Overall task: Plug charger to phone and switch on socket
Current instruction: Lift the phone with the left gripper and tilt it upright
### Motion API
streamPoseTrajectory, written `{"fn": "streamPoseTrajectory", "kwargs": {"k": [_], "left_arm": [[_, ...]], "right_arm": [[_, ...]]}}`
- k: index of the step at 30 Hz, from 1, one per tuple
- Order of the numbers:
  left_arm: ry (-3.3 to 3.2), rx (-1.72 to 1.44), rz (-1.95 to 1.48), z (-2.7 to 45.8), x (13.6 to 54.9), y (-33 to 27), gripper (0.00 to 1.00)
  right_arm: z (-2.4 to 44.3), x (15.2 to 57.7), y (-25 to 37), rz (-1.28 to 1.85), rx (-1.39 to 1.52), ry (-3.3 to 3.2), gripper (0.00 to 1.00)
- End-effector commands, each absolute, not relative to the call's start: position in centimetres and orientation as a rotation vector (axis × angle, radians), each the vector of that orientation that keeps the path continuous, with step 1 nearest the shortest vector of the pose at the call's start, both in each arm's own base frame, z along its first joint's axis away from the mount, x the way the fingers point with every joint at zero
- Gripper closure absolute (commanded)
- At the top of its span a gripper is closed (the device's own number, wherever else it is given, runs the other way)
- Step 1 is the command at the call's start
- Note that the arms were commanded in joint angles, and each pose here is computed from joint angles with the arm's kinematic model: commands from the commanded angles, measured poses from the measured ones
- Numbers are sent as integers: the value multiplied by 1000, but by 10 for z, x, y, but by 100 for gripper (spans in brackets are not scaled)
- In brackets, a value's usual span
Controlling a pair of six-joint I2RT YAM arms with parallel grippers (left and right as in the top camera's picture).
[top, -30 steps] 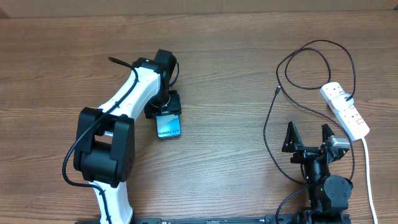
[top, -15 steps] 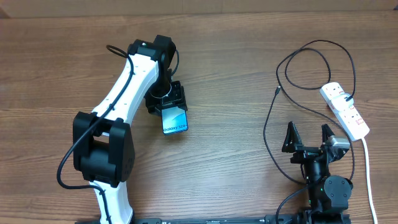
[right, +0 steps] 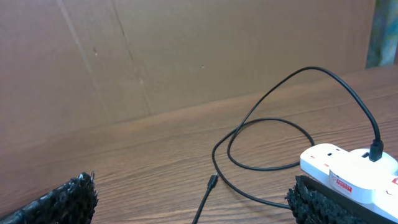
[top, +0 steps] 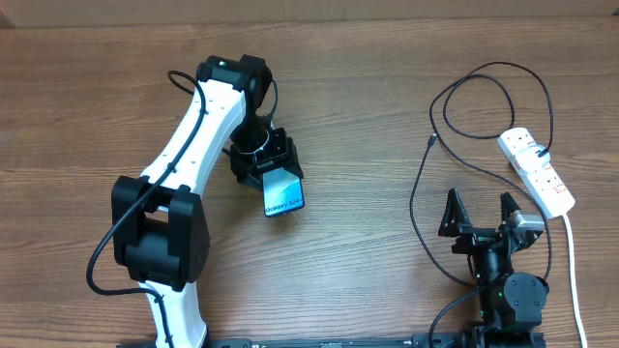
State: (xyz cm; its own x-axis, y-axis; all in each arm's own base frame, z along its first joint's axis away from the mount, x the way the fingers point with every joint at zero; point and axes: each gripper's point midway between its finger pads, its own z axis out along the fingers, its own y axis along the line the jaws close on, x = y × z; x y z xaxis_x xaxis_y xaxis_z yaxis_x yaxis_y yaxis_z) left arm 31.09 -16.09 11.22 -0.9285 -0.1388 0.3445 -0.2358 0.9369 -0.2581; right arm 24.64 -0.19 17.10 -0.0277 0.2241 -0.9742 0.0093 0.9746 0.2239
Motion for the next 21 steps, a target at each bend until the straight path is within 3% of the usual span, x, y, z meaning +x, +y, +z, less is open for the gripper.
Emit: {"fn": "streamPoseTrajectory", "kwargs": {"k": [1,21], "left_arm": [[-2714,288,571,126,312,-177,55],[-2540,281,683,146,284,-191,56]], "right_arm": [[169,246,-3,164,180,1588,0],[169,246,-3,164,180,1588,0]]}}
